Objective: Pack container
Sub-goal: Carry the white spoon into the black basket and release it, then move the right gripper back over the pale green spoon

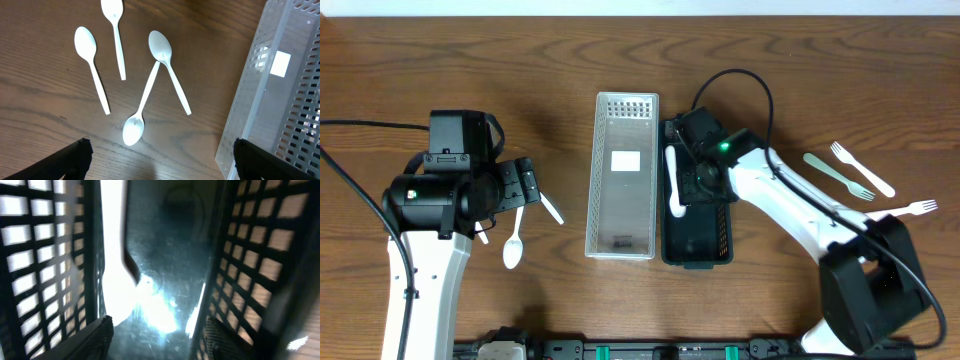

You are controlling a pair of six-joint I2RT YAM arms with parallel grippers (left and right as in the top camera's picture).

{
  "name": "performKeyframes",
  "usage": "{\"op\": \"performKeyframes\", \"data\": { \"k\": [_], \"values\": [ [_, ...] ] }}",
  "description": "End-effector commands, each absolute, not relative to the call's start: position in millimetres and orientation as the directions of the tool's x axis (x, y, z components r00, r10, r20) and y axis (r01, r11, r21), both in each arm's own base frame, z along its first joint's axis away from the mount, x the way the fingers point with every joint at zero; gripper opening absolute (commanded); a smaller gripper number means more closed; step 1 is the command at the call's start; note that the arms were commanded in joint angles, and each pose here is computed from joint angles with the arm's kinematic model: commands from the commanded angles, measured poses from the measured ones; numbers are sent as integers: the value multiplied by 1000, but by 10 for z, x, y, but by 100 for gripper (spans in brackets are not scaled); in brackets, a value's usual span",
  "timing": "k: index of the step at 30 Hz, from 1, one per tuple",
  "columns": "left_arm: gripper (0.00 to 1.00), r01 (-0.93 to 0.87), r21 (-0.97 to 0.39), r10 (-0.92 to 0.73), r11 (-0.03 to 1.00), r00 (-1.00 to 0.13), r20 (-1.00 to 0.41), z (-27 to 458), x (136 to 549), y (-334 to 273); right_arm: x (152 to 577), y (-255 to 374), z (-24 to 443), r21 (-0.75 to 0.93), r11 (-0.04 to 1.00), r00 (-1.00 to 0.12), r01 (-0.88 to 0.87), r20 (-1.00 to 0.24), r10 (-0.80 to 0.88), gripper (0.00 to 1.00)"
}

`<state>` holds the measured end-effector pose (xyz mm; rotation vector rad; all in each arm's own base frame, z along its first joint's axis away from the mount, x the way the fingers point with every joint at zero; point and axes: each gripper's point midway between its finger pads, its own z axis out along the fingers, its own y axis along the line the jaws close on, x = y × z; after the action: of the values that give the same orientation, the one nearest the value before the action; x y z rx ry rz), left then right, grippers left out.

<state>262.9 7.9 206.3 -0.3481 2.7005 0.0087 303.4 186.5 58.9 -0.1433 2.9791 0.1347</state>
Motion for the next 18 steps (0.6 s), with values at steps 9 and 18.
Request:
{"op": "performKeyframes", "data": {
  "k": [9, 18],
  "values": [
    [93, -262, -41, -255, 964, -874, -414, 2105, 2652, 115, 3288, 1201, 2288, -49, 978, -797, -205, -572, -195, 88],
    [92, -262, -43, -256, 964, -872, -417, 2108, 2661, 113, 3245, -484, 2074, -239, 937, -865, -254, -378, -331, 90]
  ]
}}
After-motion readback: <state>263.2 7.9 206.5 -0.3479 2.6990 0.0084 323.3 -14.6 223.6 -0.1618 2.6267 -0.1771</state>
